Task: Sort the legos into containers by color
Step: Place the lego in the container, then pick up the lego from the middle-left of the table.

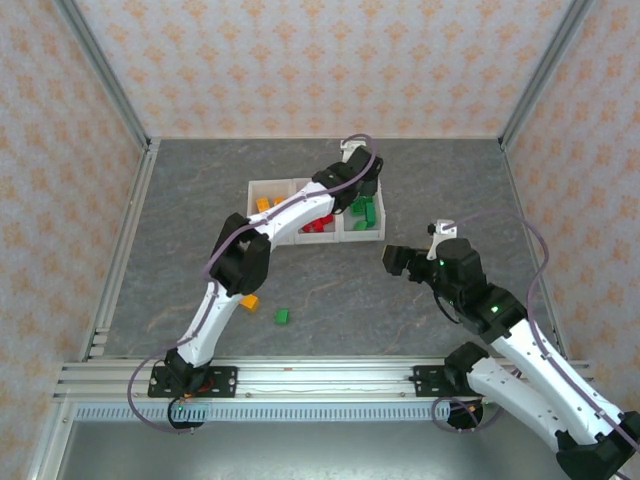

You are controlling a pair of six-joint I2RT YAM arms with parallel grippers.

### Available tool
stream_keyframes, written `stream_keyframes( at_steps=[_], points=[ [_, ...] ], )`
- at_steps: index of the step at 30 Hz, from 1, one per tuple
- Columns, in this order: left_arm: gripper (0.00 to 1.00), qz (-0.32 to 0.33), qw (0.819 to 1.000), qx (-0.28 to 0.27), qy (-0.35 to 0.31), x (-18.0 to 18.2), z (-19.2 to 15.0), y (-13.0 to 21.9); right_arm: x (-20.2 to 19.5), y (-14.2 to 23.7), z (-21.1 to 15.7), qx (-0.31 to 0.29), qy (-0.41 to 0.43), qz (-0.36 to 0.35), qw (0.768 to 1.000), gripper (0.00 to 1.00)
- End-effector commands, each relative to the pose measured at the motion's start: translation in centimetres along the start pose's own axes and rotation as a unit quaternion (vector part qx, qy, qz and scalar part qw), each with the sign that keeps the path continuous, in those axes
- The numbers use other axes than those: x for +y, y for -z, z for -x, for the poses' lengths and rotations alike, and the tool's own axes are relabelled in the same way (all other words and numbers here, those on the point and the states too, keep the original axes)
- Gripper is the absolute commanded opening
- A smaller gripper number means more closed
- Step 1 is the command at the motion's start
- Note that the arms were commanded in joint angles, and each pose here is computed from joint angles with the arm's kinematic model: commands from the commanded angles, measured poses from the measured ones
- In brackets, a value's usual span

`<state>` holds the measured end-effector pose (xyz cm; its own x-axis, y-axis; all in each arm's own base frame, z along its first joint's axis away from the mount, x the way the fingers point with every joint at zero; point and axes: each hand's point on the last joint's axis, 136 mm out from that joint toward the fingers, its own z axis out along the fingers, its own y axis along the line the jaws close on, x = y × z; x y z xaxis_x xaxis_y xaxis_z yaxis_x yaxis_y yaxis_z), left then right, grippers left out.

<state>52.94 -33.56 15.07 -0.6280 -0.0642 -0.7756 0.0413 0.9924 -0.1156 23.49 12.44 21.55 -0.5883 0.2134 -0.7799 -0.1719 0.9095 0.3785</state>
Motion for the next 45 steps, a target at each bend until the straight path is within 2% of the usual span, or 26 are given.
stream_keyframes(
  at_steps=[1, 9, 12, 15, 20, 26, 33, 41, 45],
  points=[
    [0.98, -0.051, 0.996, -0.07, 0.029, -0.9, 6.0, 6.1, -0.1, -0.2, 0.0, -0.009, -0.003, -0.005, 1.0, 1.0],
    [0.99, -0.045, 0.992, -0.116, 0.036, 2.8, 6.2, 11.7, -0.1, -0.4, -0.1, -0.005, -0.002, -0.002, 1.0, 1.0],
    [0.99, -0.062, 0.992, -0.11, 0.021, 3.8, 4.5, 13.2, 0.0, -0.4, -0.2, -0.004, -0.002, -0.001, 1.0, 1.0],
    [0.99, -0.062, 0.996, -0.072, 0.002, 5.0, 1.7, 14.1, 0.0, -0.3, -0.1, -0.004, -0.002, 0.0, 1.0, 1.0],
    [0.99, 0.039, 0.999, 0.021, -0.017, 9.1, -4.8, 16.0, 0.1, -0.4, -0.2, -0.003, -0.001, 0.004, 1.0, 1.0],
    [0.99, 0.116, 0.991, 0.069, -0.025, 10.9, -12.3, 20.6, 0.3, -0.4, -0.3, 0.0, 0.0, 0.008, 1.0, 1.0],
    [0.94, 0.127, 0.986, 0.111, 0.008, 12.7, -17.8, 23.9, 0.5, -0.4, -0.4, 0.003, 0.001, 0.013, 1.0, 1.0],
    [0.91, 0.133, 0.978, 0.164, 0.007, 13.5, -23.1, 25.5, 0.5, -0.4, -0.3, 0.0, 0.0, 0.014, 1.0, 1.0],
    [0.84, 0.132, 0.972, 0.193, 0.013, 13.9, -25.6, 25.8, 0.6, -0.4, -0.4, 0.001, 0.0, 0.016, 1.0, 1.0]
  ],
)
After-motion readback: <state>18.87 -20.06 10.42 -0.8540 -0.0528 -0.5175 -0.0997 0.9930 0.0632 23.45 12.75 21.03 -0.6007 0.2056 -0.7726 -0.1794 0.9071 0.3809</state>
